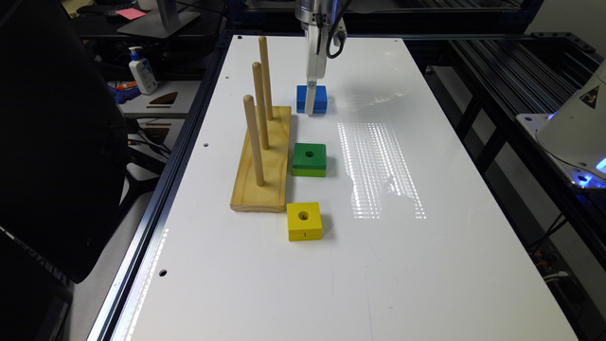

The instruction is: Pick up blue block.

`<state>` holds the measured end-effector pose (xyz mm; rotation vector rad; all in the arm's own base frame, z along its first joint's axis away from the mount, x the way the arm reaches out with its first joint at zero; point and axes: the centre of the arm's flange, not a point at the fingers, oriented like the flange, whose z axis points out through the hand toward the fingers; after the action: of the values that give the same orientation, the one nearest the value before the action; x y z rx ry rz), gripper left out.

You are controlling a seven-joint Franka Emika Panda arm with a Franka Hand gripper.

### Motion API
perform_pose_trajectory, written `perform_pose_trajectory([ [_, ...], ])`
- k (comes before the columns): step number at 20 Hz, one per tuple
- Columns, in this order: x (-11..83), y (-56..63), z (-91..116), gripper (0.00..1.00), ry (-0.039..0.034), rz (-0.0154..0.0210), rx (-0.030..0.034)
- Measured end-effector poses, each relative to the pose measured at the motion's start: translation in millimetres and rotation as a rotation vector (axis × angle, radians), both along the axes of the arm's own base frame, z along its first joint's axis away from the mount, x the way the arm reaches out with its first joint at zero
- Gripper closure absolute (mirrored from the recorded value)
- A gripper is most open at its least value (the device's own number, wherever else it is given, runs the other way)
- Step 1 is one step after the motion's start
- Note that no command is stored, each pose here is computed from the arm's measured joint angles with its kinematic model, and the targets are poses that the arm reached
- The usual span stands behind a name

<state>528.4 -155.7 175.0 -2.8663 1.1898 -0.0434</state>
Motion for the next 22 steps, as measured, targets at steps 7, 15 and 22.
perform_pose_trajectory([
  [7, 1.3, -1.0, 19.2, 1.00, 0.0026, 0.0009, -0.0020],
  [15, 1.6, -1.6, 64.1, 1.00, 0.0085, 0.0037, -0.0070],
  [22, 1.0, -1.5, 82.9, 1.00, 0.0067, 0.0044, -0.0104],
])
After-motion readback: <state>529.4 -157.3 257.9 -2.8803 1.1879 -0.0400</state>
